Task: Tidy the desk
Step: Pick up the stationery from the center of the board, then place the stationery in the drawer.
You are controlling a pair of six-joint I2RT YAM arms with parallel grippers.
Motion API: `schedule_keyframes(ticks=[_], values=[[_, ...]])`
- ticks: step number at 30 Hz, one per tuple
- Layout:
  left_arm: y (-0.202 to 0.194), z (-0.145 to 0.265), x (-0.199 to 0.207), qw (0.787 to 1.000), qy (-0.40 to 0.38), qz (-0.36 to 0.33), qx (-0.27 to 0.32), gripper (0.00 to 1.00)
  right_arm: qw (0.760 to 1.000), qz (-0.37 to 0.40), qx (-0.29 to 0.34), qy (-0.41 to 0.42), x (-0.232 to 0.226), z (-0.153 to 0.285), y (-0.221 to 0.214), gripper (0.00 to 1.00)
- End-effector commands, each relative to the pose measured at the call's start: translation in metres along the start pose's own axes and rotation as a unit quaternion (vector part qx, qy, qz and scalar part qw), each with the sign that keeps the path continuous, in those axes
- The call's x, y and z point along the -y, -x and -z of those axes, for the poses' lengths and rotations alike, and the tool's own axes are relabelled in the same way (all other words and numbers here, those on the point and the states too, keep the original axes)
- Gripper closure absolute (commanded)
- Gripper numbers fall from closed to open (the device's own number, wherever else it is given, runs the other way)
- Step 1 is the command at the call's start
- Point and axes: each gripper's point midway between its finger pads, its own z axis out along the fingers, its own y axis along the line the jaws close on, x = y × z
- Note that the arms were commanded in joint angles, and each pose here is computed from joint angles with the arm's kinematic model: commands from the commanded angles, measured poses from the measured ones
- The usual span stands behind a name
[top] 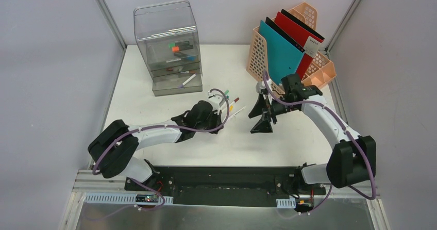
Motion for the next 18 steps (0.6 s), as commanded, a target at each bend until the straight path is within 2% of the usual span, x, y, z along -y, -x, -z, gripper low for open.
schedule_keyframes(ticks=[1, 3, 4, 5, 7, 8, 9, 11, 18], values=[[0.040, 0.014, 0.034, 0.992, -0.076, 0.038, 0.094, 1.00, 0.997, -0.052, 0.060, 0.022, 0.005, -0.010, 0.025, 0.12], [0.045, 0.020, 0.041, 0.988, -0.096, 0.049, 0.114, 1.00, 0.994, -0.086, 0.067, 0.011, 0.013, -0.015, 0.024, 0.13], [0.048, 0.022, 0.044, 0.985, -0.105, 0.052, 0.123, 1.00, 0.996, -0.055, 0.075, 0.005, 0.020, -0.017, 0.026, 0.13], [0.050, 0.024, 0.047, 0.983, -0.114, 0.058, 0.132, 1.00, 0.991, -0.111, 0.078, -0.008, 0.024, -0.018, 0.027, 0.13], [0.055, 0.030, 0.053, 0.978, -0.131, 0.065, 0.150, 1.00, 0.986, -0.135, 0.092, -0.028, 0.033, -0.020, 0.030, 0.14], [0.059, 0.032, 0.056, 0.975, -0.139, 0.069, 0.159, 1.00, 0.987, -0.119, 0.101, -0.035, 0.037, -0.020, 0.033, 0.14], [0.061, 0.034, 0.059, 0.973, -0.147, 0.072, 0.166, 1.00, 0.979, -0.164, 0.111, -0.045, 0.040, -0.021, 0.035, 0.14], [0.066, 0.039, 0.064, 0.967, -0.159, 0.078, 0.181, 1.00, 0.970, -0.195, 0.130, -0.058, 0.049, -0.022, 0.039, 0.15], [0.079, 0.050, 0.078, 0.953, -0.189, 0.093, 0.217, 1.00, 0.961, -0.215, 0.158, -0.066, 0.057, -0.028, 0.046, 0.17]])
